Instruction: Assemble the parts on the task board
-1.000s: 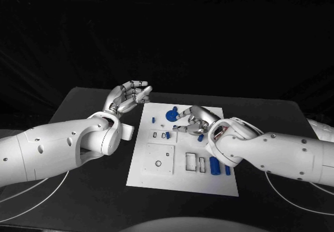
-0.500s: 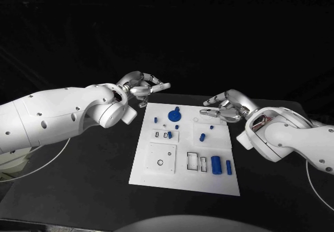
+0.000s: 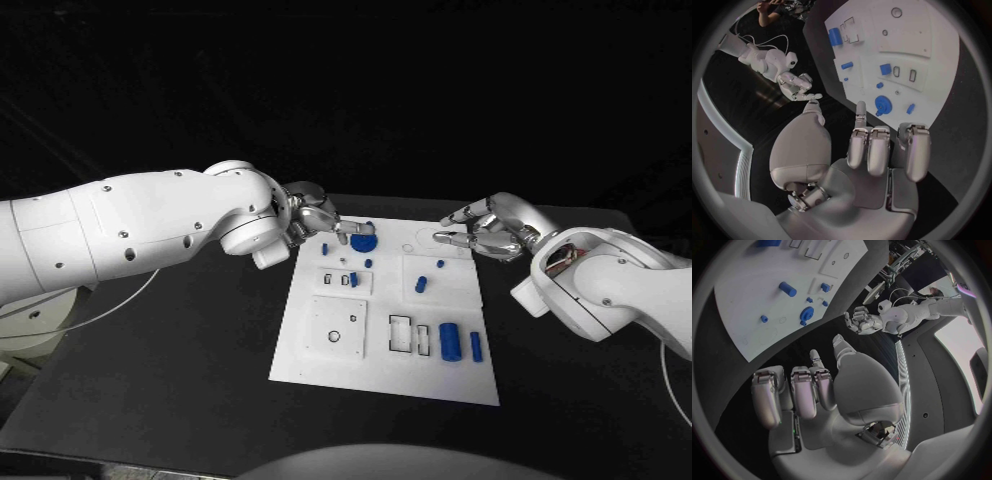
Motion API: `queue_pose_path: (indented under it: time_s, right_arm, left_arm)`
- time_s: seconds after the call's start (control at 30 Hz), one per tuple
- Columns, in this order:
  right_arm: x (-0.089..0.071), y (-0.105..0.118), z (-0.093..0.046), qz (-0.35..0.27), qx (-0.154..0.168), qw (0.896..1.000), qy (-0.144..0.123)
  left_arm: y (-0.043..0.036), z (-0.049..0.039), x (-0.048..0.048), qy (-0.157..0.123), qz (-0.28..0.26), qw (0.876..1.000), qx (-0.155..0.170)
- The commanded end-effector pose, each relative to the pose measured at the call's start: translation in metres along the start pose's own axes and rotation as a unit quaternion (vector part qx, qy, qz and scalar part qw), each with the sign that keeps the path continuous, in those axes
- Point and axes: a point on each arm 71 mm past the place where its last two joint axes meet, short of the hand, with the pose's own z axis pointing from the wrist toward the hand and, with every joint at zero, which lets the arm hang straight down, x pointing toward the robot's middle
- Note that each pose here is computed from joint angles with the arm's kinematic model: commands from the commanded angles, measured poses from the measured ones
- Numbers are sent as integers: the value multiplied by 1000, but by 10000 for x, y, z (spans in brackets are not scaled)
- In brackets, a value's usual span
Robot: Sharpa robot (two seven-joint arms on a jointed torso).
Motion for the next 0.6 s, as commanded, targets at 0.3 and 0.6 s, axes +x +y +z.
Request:
queue_pose_path:
  time_s: [0.3, 0.6]
  right_arm:
    - [-47, -153, -49, -5, 22, 1000, 19]
    - [-64, -209, -67, -6, 34, 999, 22]
  left_arm:
    - [27, 104, 219, 79, 79, 987, -113]
    - [9, 229, 355, 113, 77, 983, -122]
